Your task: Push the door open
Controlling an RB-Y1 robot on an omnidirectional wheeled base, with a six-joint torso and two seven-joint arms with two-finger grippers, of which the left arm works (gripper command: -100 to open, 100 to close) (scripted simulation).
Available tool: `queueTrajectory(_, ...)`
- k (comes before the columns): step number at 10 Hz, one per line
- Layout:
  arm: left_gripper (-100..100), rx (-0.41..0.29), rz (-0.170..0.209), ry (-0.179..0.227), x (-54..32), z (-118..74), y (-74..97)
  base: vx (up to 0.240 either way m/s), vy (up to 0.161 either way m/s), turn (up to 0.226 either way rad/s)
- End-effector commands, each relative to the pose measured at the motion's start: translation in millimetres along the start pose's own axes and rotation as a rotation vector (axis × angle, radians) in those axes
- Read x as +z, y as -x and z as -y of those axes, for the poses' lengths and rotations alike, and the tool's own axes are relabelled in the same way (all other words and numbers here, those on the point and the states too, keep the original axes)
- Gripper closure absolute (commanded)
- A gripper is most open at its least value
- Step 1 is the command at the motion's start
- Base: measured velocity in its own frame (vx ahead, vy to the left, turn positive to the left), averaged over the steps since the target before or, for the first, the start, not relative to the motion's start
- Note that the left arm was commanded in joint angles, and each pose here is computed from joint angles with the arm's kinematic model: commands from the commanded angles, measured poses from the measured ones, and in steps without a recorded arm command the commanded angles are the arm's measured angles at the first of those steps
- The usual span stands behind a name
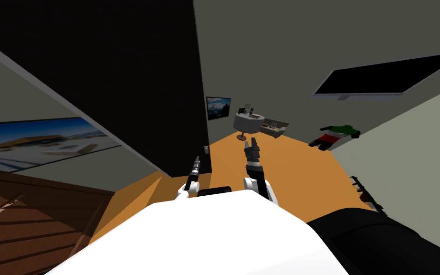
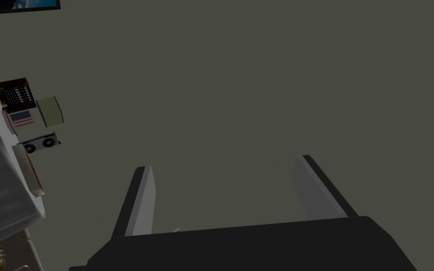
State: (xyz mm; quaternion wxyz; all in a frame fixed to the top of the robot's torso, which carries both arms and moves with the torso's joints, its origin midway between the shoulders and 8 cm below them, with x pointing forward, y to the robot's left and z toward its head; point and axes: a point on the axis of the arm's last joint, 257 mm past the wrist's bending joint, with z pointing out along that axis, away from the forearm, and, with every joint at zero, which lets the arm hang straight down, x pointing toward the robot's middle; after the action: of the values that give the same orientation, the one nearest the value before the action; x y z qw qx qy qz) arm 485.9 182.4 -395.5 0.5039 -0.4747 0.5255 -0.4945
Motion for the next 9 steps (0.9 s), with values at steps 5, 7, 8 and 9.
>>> queueTrajectory(5,-100,-0.005,0.002,-0.005,-0.2,2.5,-4.3,-0.037,-0.02,-0.004)
queueTrajectory(7,-100,0.007,0.01,-0.008,-1.0,2.1,5.2,0.17,-0.012,-0.017)
queueTrajectory(8,-100,0.011,0.013,-0.01,-1.5,2.1,8.2,0.257,-0.022,-0.038)
queueTrajectory(9,-100,0.01,0.017,-0.012,-2.3,2.3,10.0,0.26,-0.046,-0.039)
